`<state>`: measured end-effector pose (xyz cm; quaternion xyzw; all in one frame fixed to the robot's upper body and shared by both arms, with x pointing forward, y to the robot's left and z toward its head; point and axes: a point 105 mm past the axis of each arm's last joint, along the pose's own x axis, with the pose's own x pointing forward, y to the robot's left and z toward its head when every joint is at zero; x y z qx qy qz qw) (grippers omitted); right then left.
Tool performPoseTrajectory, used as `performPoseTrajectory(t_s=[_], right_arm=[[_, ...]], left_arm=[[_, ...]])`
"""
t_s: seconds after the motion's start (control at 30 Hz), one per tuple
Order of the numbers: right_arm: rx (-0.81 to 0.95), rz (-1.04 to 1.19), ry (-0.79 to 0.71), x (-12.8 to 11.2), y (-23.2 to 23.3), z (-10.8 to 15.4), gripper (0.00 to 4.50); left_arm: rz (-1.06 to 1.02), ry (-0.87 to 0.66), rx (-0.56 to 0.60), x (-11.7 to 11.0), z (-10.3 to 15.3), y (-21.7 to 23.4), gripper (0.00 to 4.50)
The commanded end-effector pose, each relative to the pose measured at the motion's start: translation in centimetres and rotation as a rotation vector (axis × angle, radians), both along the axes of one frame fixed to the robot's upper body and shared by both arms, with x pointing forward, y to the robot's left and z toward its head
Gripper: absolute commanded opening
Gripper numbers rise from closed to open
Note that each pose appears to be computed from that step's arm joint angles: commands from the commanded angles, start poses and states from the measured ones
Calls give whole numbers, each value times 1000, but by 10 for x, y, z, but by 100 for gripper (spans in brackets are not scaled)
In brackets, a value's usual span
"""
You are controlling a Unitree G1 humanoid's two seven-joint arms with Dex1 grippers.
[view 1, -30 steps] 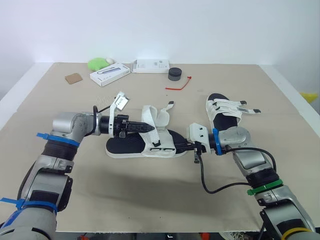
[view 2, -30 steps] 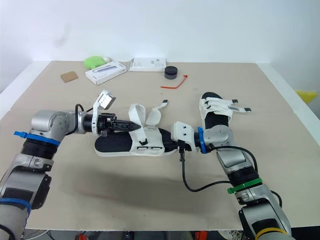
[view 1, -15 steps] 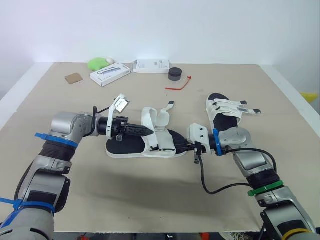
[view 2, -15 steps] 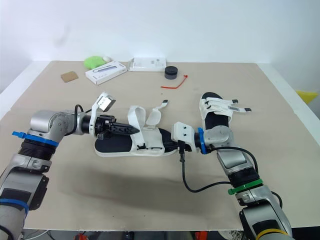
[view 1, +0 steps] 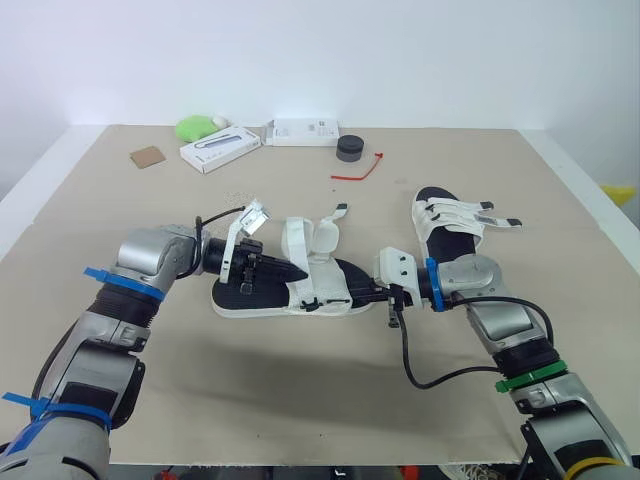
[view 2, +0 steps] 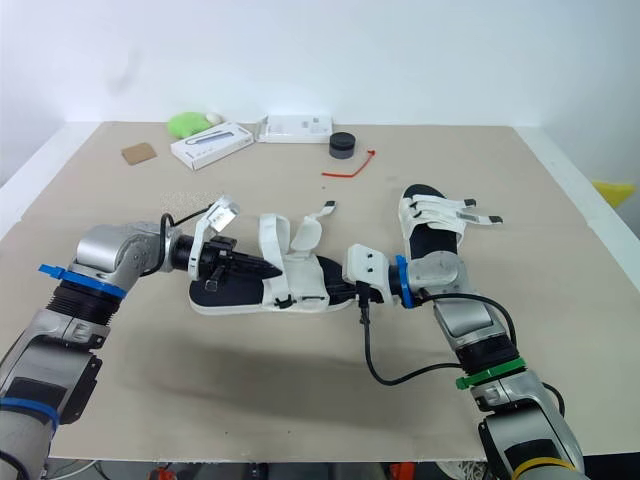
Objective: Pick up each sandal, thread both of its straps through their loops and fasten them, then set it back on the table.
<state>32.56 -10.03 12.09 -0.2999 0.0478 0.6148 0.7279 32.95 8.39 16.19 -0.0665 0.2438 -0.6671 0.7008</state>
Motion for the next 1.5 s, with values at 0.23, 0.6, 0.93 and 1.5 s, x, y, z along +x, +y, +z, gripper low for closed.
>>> performPoseTrajectory(t_s=[0.23, 0.6, 0.93, 1.5], right_arm=[[-19, -7, 7, 1, -3, -2, 0], [-20, -4, 7, 2, -2, -2, 0], [-19, 1, 5, 4, 0, -1, 0], [-20, 3, 3, 2, -1, -2, 0]], left_arm=[[-123, -55, -34, -13, 17, -9, 3], [-141, -63, 67, -23, -7, -6, 3], [-111, -159, 11, -19, 16, -7, 240], [-13, -152, -97, -2, 34, -18, 71]])
